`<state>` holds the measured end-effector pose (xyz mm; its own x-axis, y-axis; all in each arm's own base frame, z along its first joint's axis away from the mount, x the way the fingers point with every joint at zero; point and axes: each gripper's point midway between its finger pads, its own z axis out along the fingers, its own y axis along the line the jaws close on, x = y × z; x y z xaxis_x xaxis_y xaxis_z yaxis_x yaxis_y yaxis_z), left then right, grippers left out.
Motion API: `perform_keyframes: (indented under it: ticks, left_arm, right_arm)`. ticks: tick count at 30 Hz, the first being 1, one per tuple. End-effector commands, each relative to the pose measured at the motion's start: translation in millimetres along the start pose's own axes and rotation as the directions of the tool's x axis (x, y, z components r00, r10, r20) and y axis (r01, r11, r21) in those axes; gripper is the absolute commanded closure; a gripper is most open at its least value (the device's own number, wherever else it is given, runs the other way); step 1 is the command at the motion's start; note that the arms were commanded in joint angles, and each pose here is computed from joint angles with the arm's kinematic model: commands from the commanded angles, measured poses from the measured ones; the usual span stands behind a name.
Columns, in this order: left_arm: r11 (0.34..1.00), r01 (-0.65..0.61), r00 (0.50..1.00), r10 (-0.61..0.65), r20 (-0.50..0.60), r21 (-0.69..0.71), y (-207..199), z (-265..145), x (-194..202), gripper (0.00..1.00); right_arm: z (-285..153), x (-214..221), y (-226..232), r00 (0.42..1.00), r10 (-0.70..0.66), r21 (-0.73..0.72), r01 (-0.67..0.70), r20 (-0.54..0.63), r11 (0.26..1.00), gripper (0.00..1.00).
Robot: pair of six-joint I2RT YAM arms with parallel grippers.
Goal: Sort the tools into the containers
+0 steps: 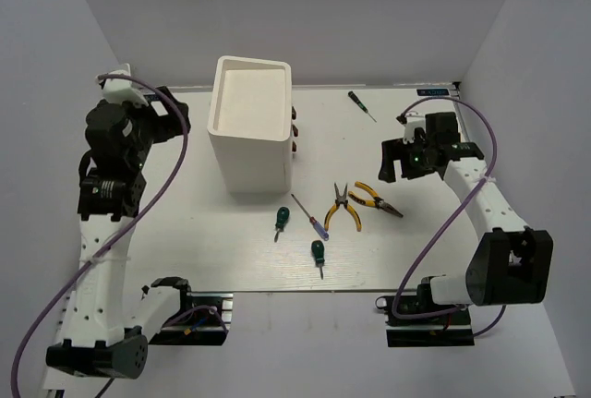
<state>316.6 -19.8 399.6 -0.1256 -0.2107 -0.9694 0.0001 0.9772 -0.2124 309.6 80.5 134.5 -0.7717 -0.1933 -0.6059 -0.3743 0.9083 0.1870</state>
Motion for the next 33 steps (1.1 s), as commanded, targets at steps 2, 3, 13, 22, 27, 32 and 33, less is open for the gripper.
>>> perform_keyframes:
  ticks: [2,3,13,22,27,32,33]
  left_arm:
    - [0.999,0.029,0.996,-0.031,-0.081,-0.026,5.4,36.6,27.3,0.03]
    - [0.999,0.041,0.997,-0.041,-0.072,-0.008,1.1,42.3,23.5,0.05]
    - [0.996,0.084,0.990,-0.079,-0.117,0.031,-5.0,90.2,18.6,0.90]
    - [0.972,0.182,0.967,-0.149,-0.209,0.149,-22.5,98.3,52.6,0.00]
    - [0.954,0.199,0.961,-0.144,-0.237,0.224,-33.9,99.1,54.2,0.00]
    - [0.933,0.211,0.957,-0.136,-0.256,0.291,-45.5,101.3,55.4,0.00]
    - [0.933,0.211,0.957,-0.136,-0.256,0.291,-45.5,101.3,55.4,0.00]
  right_arm:
    - [-10.0,-53.9,11.7,0.981,-0.146,-0.085,0.158,0.128,0.984,0.10]
    - [-10.4,-60.1,23.2,0.972,-0.175,-0.147,0.199,0.159,0.969,0.10]
    - [12.0,-169.2,95.4,0.780,-0.236,-0.496,0.568,0.580,0.657,0.78]
    - [68.3,-237.7,147.1,0.608,-0.237,-0.487,0.769,0.758,0.414,0.18]
    - [91.9,-257.1,181.9,0.546,-0.260,-0.452,0.823,0.796,0.344,0.18]
    - [110.0,-258.3,198.3,0.508,-0.276,-0.422,0.849,0.816,0.316,0.18]
    - [111.0,-255.9,203.4,0.508,-0.276,-0.426,0.851,0.816,0.306,0.20]
